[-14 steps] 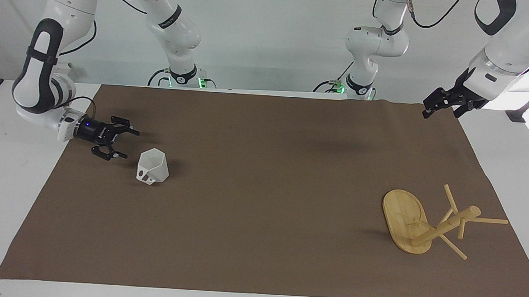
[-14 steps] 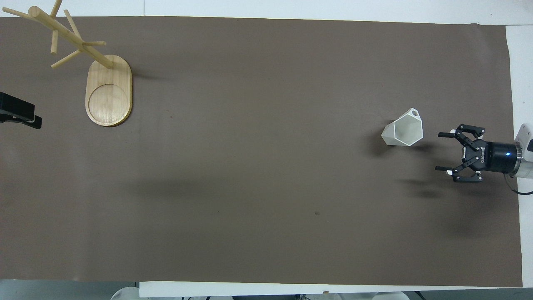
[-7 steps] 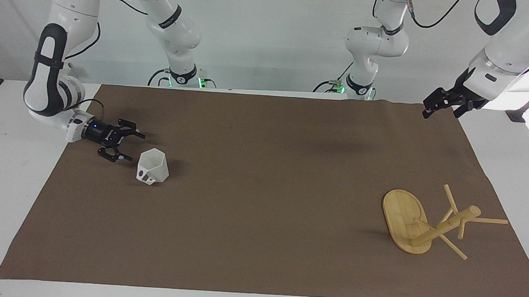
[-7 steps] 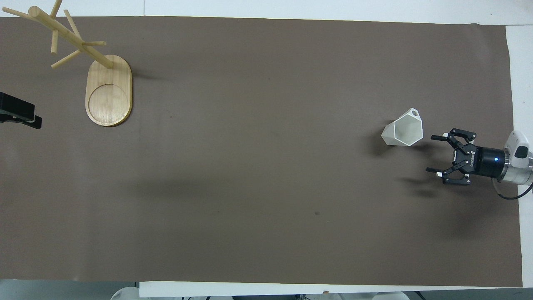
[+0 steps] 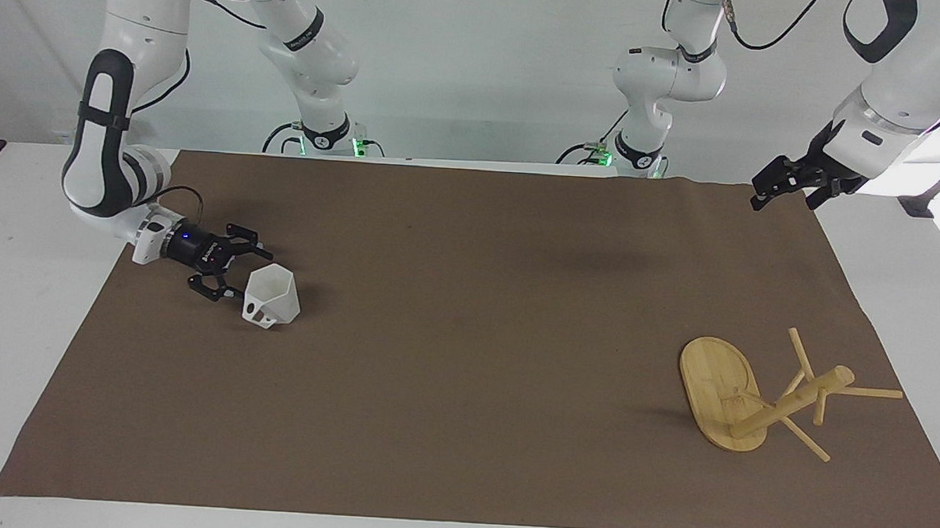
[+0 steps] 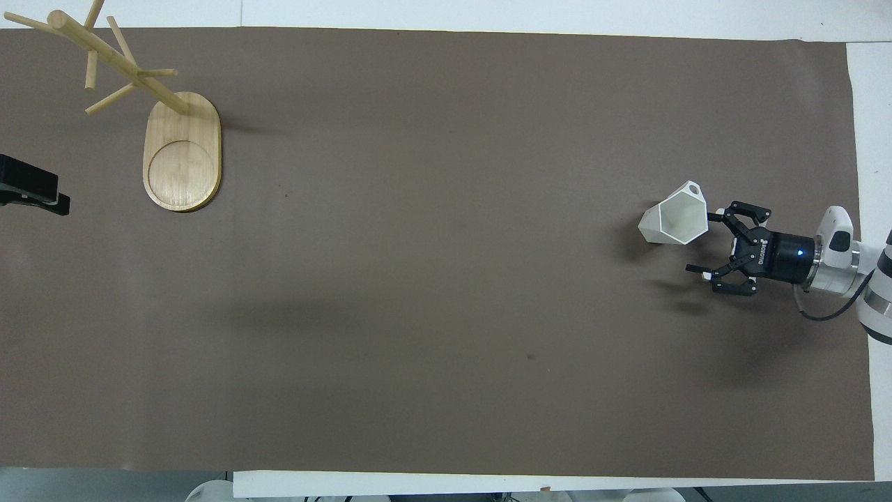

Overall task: Hang cup on rack
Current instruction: 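Close the right gripper on the white cup's side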

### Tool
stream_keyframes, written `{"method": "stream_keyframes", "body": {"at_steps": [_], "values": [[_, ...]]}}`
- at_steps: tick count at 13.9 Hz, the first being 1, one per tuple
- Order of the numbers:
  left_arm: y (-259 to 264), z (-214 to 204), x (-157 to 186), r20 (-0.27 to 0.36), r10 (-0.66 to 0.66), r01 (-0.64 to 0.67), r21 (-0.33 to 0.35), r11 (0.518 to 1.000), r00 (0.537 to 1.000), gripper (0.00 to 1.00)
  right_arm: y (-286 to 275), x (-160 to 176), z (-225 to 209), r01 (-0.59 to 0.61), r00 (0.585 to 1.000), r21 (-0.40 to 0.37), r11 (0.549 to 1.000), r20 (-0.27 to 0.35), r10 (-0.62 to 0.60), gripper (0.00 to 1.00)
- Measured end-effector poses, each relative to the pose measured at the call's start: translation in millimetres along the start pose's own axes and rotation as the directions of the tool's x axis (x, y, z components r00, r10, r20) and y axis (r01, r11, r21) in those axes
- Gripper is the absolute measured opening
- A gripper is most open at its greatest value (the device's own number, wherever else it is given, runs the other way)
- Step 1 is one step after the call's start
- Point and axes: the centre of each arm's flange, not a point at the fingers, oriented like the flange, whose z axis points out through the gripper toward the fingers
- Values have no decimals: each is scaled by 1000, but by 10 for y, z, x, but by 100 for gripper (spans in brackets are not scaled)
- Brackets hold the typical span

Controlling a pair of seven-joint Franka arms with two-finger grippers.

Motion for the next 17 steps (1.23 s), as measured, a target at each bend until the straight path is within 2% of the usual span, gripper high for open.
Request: {"method": "stream_keyframes", "body": {"at_steps": [4, 8, 17], "values": [[0, 0, 0, 0, 0, 0, 0, 1000, 1000, 100, 38, 32, 57, -4, 1000, -30, 1000, -13, 3, 100], [0, 0, 0, 0, 0, 0, 0, 1000, 1000, 100, 89, 58, 180, -12, 1000, -69, 998, 3, 12, 100], [0, 0, 0, 0, 0, 0, 0, 1000, 1000, 100, 96, 81, 264, -30, 999, -87, 996, -16, 29, 100]]}}
